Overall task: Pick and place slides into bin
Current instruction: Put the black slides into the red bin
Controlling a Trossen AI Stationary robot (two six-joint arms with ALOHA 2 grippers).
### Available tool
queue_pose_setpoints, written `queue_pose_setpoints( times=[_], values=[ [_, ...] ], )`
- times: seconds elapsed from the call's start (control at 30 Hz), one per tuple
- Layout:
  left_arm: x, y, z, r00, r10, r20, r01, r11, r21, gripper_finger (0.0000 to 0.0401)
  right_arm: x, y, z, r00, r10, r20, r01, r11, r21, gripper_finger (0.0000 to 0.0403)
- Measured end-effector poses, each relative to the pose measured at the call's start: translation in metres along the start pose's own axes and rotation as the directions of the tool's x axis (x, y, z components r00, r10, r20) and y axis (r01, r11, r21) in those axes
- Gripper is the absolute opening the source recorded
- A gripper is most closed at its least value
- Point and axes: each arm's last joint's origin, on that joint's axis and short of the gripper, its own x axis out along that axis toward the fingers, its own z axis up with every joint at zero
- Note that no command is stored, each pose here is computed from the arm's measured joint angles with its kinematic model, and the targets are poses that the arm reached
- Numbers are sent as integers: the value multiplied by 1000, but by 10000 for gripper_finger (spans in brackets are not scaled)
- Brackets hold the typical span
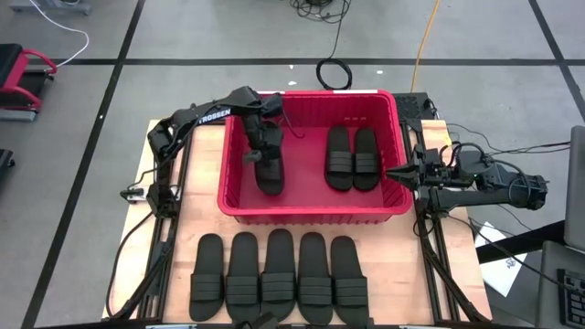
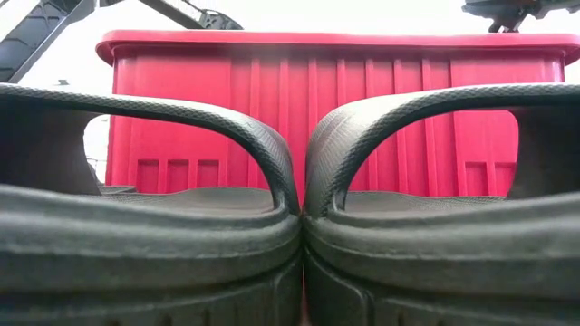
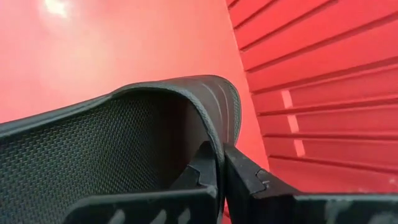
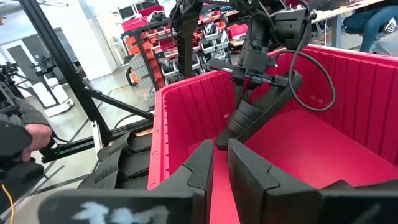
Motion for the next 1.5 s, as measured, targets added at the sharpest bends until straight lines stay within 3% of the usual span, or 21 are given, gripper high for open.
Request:
queue_pose_setpoints(
  times=[0.27,0.4,0.77,1.0,1.13,1.3,1.5],
  values=[
    [24,7,-6,994,70,-84,-66,996,55,0,0,0,0,1000,-2,1,2,1000,20,41],
    [29,11,-7,993,94,-66,-89,993,75,0,0,-1,0,1000,-22,7,22,999,34,41],
    [42,26,-27,992,117,-55,-116,993,20,0,0,0,4,998,-34,47,31,997,70,41],
    [45,29,-26,986,155,-68,-153,988,26,5,0,0,5,997,-28,65,23,997,78,41],
    [45,31,-26,979,186,-86,-186,983,13,31,0,0,5,997,-28,65,23,997,78,41],
    [44,32,-27,972,209,-107,-218,972,-83,82,0,0,5,997,-28,65,23,997,77,41],
    [42,28,-26,984,158,-84,-168,976,-140,163,0,0,5,998,-28,65,23,997,76,41]
  ],
)
